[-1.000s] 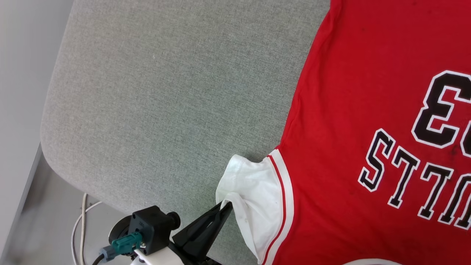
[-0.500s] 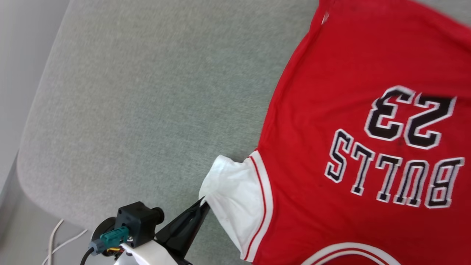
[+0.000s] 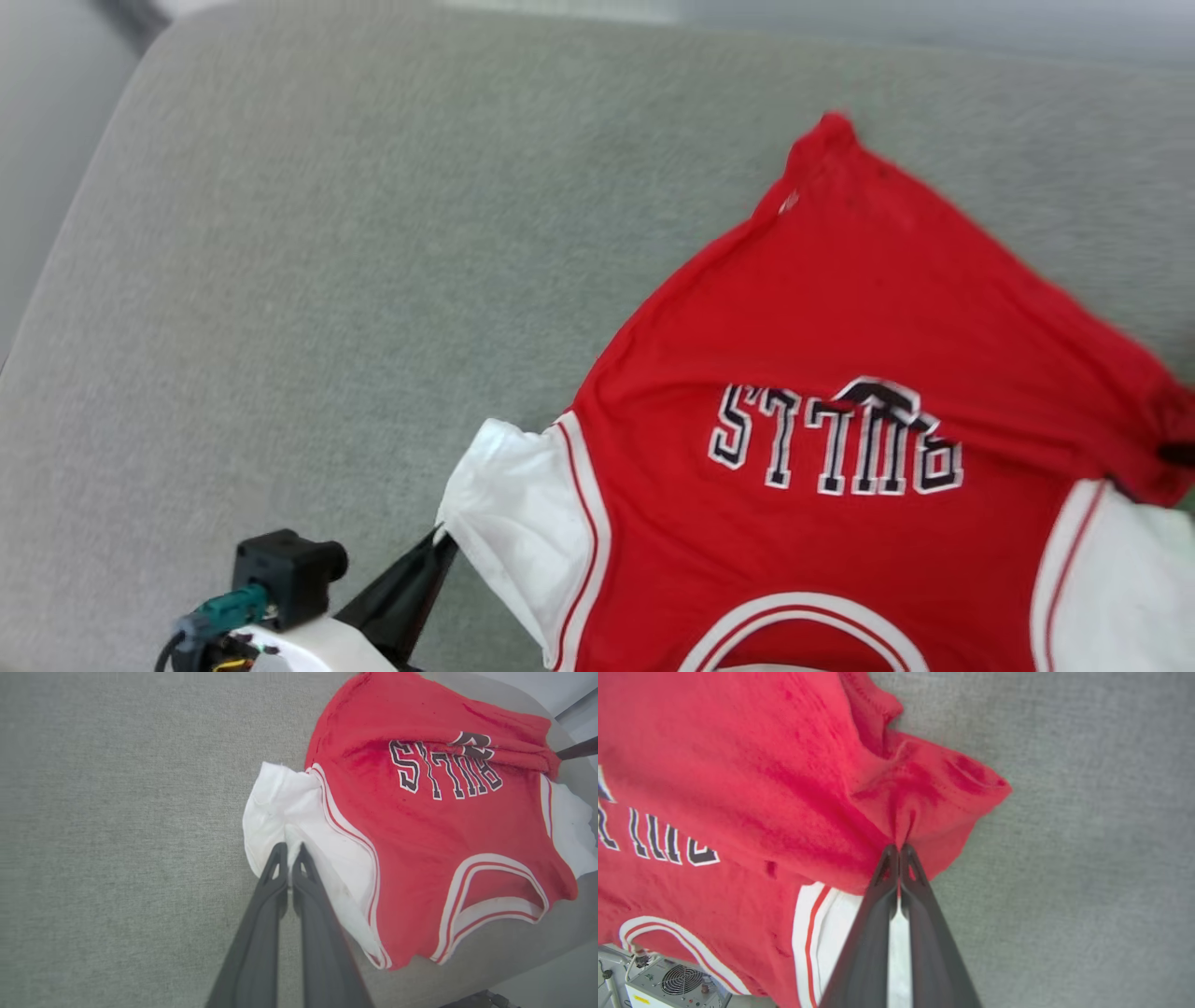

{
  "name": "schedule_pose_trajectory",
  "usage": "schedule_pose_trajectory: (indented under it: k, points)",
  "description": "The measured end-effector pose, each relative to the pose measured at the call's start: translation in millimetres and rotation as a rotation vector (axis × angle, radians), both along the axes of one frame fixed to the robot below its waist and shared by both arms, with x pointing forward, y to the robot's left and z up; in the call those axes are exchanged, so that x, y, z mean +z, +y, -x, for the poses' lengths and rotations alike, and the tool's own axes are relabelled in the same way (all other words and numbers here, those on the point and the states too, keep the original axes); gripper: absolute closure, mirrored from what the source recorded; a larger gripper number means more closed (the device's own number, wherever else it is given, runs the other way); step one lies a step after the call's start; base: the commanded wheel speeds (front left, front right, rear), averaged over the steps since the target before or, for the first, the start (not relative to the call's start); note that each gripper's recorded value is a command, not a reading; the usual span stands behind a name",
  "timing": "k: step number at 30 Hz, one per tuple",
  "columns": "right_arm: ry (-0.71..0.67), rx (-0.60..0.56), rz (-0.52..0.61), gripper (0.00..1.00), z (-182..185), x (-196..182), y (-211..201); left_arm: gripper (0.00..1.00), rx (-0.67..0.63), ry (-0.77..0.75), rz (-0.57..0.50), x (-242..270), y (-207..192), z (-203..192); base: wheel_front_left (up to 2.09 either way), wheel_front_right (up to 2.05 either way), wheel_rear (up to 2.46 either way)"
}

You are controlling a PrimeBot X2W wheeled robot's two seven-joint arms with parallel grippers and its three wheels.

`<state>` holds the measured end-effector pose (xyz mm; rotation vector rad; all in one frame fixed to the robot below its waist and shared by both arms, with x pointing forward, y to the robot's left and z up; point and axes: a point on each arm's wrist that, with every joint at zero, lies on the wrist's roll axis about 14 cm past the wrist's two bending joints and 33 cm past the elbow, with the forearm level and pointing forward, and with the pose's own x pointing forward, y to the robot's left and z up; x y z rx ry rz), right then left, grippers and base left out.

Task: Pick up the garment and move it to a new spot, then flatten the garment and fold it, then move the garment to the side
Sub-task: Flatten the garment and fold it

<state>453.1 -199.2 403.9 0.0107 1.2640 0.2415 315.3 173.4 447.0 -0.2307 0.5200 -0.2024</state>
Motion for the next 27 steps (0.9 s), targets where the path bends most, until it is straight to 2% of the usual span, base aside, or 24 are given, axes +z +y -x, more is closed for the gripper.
schedule_pose_trajectory:
  k: [12, 17, 23, 24, 25, 27]
  points:
    - [-0.072, -0.087, -0.035, 1.0, 98, 17, -27, 1.0, -0.036, -0.094, 0.014, 26, -6, 2, 0.0, 0.0, 0.0]
    - [-0.063, -0.125, -0.049, 1.0, 134, 13, -31, 1.0, -0.051, -0.115, 0.024, 33, -12, 6, 0.0, 0.0, 0.0]
    - [-0.054, -0.145, -0.05, 1.0, 160, 5, -31, 1.0, -0.062, -0.135, 0.045, 39, -21, 9, 0.0, 0.0, 0.0]
    - [-0.07, -0.141, -0.04, 0.39, 158, 6, -32, 1.0, -0.063, -0.134, 0.046, 38, -22, 10, 0.0, 0.0, 0.0]
    - [-0.088, -0.137, -0.043, 0.0, 155, 8, -31, 1.0, -0.064, -0.133, 0.046, 38, -22, 10, 0.0, 0.0, 0.0]
    - [-0.109, -0.128, -0.049, 0.0, 151, 11, -28, 1.0, -0.064, -0.132, 0.047, 38, -22, 11, 0.0, 0.0, 0.0]
